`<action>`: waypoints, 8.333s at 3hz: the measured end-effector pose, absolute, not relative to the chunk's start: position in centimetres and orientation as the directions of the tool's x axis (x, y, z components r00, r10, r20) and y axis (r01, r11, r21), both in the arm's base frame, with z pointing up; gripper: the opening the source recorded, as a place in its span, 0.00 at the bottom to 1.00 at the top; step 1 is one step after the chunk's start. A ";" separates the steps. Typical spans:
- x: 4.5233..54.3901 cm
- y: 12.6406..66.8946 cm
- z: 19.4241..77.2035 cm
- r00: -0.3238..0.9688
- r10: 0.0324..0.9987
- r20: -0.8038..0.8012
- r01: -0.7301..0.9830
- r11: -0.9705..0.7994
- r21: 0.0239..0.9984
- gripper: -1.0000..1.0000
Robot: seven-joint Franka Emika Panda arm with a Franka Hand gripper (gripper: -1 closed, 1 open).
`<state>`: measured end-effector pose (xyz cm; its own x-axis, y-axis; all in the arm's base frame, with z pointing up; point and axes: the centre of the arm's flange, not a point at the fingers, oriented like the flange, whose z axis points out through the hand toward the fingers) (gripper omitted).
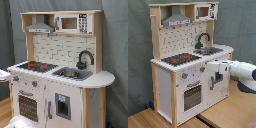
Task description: Play with the kitchen
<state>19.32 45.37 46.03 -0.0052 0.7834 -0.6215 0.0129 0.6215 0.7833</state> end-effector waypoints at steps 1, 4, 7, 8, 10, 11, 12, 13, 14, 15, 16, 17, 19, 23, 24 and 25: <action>19.2 44.7 48.7 0.017 0.755 -0.656 0.011 0.656 0.755 1.00; 18.6 42.4 55.7 0.070 0.650 -0.757 0.052 0.755 0.653 1.00; 25.4 35.2 61.6 0.148 0.619 -0.771 0.152 0.756 0.636 1.00; 27.6 33.2 62.8 0.177 0.616 -0.768 0.151 0.754 0.640 1.00; 32.4 29.6 64.0 0.197 0.626 -0.754 0.136 0.744 0.654 1.00; 35.1 28.4 64.8 0.195 0.632 -0.750 0.139 0.739 0.659 1.00; 37.3 28.0 66.0 0.187 0.638 -0.747 0.139 0.735 0.663 1.00; 39.5 27.7 67.1 0.174 0.646 -0.743 0.141 0.731 0.668 1.00; 42.0 27.3 68.1 0.157 0.656 -0.738 0.145 0.724 0.674 1.00; 44.2 26.7 68.2 0.134 0.669 -0.731 0.152 0.715 0.682 1.00; 46.5 26.8 67.6 0.106 0.679 -0.726 0.159 0.709 0.687 1.00; 47.8 27.5 68.8 0.098 0.669 -0.737 0.140 0.724 0.675 1.00; 50.4 27.5 69.9 0.067 0.662 -0.746 0.126 0.736 0.665 1.00; 48.0 26.7 69.7 0.025 0.710 -0.704 0.103 0.698 0.708 0.00; 46.8 26.2 69.8 0.000 0.727 -0.687 0.081 0.685 0.724 0.00; 45.7 25.6 69.9 -0.025 0.732 -0.681 0.069 0.681 0.729 0.00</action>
<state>45.73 25.61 69.88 -0.0254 0.7315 -0.6813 0.0688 0.6812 0.7289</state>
